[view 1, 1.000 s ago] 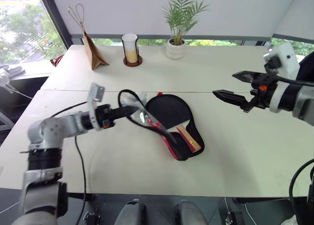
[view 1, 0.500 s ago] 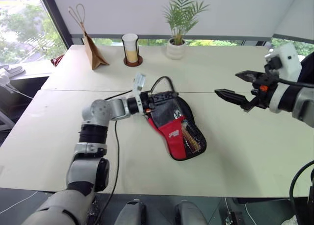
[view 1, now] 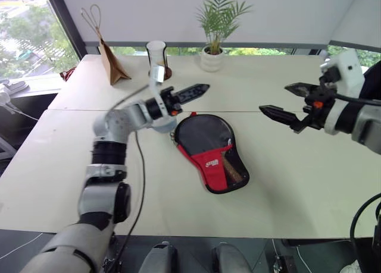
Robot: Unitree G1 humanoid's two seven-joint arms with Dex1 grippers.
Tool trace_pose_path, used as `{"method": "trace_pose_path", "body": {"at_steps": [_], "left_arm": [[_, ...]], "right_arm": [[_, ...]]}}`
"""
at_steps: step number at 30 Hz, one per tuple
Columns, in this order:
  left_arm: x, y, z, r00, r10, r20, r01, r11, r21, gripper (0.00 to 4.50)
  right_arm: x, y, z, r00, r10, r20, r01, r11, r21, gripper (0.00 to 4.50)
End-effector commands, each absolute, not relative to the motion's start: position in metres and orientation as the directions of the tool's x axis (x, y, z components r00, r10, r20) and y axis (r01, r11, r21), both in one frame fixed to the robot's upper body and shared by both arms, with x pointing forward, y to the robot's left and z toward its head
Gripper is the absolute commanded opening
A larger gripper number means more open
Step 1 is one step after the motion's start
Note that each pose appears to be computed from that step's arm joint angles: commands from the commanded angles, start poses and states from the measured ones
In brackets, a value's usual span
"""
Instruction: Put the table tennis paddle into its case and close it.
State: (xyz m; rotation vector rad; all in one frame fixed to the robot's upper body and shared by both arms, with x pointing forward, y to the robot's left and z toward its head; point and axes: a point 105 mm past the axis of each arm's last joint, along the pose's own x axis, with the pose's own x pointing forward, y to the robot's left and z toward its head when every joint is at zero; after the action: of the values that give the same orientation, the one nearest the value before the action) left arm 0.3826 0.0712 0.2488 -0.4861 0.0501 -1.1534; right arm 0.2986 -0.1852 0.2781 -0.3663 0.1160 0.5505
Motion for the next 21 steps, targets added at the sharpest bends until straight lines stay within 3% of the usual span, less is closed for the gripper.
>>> {"method": "trace_pose_path", "body": {"at_steps": [1, 8, 16, 21], "left_arm": [[0.375, 0.092, 0.259, 0.423, -0.891, 0.163, 0.904, 0.404, -0.142, 3.49], [0.38, 0.135, 0.24, 0.536, -0.843, 0.044, 0.832, 0.537, 0.139, 3.49], [0.375, 0.155, 0.22, 0.593, -0.805, 0.013, 0.791, 0.586, 0.175, 3.49], [0.361, 0.148, 0.201, 0.55, -0.833, -0.058, 0.824, 0.53, 0.201, 3.49]], "right_arm": [[0.303, -0.17, 0.277, 0.829, 0.533, -0.167, -0.556, 0.757, -0.343, 4.5], [0.323, -0.147, 0.243, 0.775, 0.607, -0.175, -0.627, 0.706, -0.329, 4.5], [0.35, -0.127, 0.217, 0.737, 0.663, -0.135, -0.671, 0.692, -0.264, 4.5], [0.35, -0.137, 0.184, 0.737, 0.616, -0.277, -0.673, 0.705, -0.224, 4.5]]}}
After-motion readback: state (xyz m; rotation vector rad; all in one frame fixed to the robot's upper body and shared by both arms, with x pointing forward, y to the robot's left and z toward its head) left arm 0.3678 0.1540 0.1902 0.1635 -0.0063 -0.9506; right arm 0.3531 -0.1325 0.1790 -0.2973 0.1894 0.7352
